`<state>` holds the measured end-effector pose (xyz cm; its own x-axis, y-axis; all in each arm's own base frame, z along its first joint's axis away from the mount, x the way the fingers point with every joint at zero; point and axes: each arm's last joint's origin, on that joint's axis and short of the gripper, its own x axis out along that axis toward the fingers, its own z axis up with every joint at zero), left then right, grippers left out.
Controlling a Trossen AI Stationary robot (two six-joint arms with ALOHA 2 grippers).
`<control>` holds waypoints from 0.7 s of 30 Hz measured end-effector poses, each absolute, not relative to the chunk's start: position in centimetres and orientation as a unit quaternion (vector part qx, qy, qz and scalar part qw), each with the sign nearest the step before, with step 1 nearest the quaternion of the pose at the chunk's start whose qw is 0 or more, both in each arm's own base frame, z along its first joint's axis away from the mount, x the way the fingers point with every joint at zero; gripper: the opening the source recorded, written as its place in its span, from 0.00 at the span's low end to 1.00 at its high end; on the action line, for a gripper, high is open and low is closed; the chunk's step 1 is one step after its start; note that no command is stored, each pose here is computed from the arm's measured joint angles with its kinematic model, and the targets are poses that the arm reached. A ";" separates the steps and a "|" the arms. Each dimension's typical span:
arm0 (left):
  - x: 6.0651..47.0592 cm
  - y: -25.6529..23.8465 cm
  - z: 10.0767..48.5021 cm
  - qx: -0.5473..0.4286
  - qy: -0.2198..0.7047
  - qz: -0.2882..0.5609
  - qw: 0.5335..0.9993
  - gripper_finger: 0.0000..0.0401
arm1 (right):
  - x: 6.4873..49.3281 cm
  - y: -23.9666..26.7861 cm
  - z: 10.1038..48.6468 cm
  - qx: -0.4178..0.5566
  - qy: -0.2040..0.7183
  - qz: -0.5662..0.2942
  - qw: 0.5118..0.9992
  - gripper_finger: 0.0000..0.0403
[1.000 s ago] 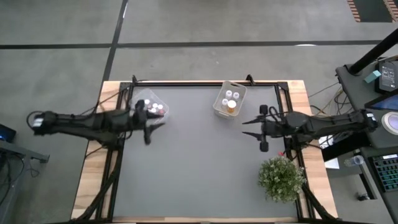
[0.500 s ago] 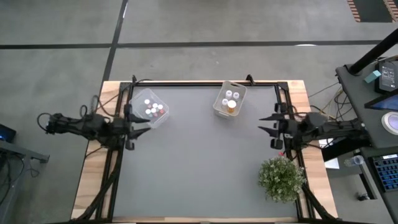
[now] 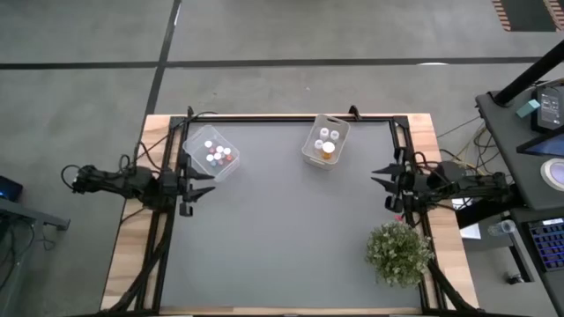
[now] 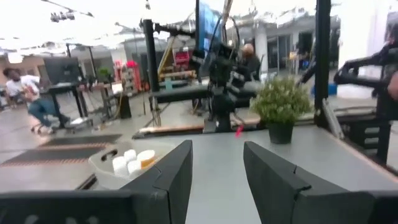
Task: Pick and place medicine bottles into bin by pill shape (circle, oval)
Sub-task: Return to Home Position
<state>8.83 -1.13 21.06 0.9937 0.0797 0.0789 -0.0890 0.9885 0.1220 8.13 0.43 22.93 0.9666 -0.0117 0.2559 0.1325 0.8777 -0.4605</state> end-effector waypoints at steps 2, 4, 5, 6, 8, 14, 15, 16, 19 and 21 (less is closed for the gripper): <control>9.1 -1.2 20.7 0.056 -0.052 0.041 0.996 0.32 | 8.3 0.4 22.5 -0.241 -0.114 -0.034 0.963 0.12; 9.3 -1.3 19.6 0.056 -0.054 0.041 0.996 0.32 | 8.6 0.5 21.6 -0.224 -0.097 -0.027 0.969 0.09; 9.5 -1.3 19.0 0.055 -0.055 0.041 0.996 0.32 | 8.8 0.5 21.2 -0.214 -0.092 -0.023 0.972 0.08; 9.7 -1.3 18.4 0.053 -0.061 0.041 0.996 0.32 | 8.9 0.5 20.8 -0.203 -0.088 -0.017 0.975 0.07; 9.8 -1.4 18.0 0.050 -0.065 0.041 0.996 0.32 | 9.2 0.6 19.9 -0.179 -0.079 -0.008 0.981 0.05; 9.9 -1.4 18.1 0.052 -0.070 0.042 0.995 0.32 | 9.6 0.6 17.8 -0.127 -0.060 0.001 0.990 0.02; 9.8 -1.4 18.2 0.051 -0.072 0.042 0.995 0.32 | 9.7 0.6 17.6 -0.119 -0.050 0.004 0.992 0.02; 9.9 -1.4 18.1 0.052 -0.069 0.042 0.995 0.32 | 9.7 0.7 17.5 -0.108 -0.043 0.009 0.993 0.02; 9.8 -1.4 18.1 0.051 -0.070 0.042 0.995 0.32 | 9.7 0.7 17.2 -0.073 -0.028 0.014 0.997 0.02; 9.9 -1.4 18.1 0.052 -0.068 0.042 0.995 0.32 | 9.7 0.7 17.2 -0.059 -0.028 0.010 0.998 0.02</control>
